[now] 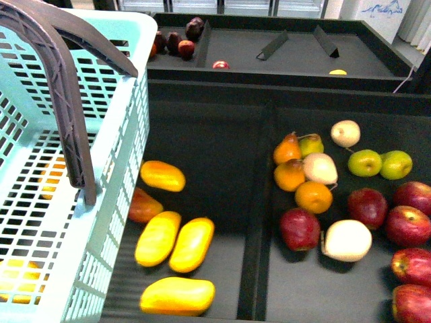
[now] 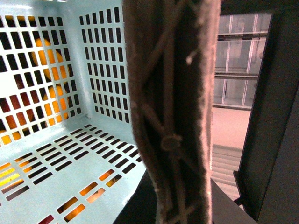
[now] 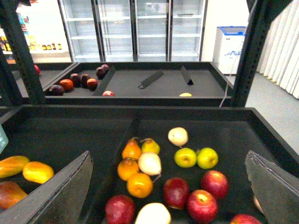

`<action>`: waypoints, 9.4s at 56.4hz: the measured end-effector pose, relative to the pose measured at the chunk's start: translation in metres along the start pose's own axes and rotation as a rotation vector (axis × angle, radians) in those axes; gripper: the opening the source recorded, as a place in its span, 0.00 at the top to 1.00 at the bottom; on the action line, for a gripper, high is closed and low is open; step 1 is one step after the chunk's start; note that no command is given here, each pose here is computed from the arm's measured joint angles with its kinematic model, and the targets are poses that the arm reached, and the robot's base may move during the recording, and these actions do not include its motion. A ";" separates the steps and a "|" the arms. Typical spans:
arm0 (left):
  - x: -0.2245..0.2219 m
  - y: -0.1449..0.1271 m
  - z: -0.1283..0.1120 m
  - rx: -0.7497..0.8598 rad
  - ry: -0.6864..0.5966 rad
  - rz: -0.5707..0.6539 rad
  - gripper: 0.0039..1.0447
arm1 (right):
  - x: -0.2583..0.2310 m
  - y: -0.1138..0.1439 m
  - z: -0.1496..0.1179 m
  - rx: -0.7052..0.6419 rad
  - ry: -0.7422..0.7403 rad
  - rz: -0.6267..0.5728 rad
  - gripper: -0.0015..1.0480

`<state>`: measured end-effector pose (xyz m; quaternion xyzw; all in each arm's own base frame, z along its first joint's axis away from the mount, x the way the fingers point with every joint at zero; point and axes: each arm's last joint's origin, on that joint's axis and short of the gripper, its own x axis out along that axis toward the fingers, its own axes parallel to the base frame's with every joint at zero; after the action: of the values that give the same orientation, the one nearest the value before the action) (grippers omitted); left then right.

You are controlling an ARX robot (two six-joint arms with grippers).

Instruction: Pick mango and avocado into basket

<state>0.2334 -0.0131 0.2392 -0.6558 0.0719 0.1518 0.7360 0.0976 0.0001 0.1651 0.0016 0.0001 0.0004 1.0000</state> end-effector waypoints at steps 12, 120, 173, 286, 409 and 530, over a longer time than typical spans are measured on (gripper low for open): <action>0.000 0.000 0.000 0.000 0.000 0.000 0.93 | 0.000 0.000 0.000 0.000 -0.001 0.000 0.07; 0.130 -0.102 -0.130 0.659 0.562 0.016 0.94 | 0.000 0.000 0.000 0.000 0.001 0.000 0.07; 0.113 -0.114 -0.201 0.750 0.720 -0.071 0.94 | 0.014 -0.012 0.003 0.140 0.395 0.094 0.07; 0.112 -0.114 -0.201 0.750 0.720 -0.071 0.94 | 0.450 -0.181 -0.203 0.866 0.767 -0.744 0.07; 0.113 -0.114 -0.201 0.750 0.720 -0.070 0.94 | 0.447 -0.181 -0.252 0.763 0.845 -0.781 0.50; 0.113 -0.114 -0.201 0.750 0.720 -0.071 0.94 | 0.247 0.040 0.064 0.552 0.504 0.216 0.51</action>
<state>0.3945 -0.2081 0.2863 -0.3595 0.3478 -0.1446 0.8537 0.3448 0.0401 0.2296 0.2707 0.2458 0.1061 0.9247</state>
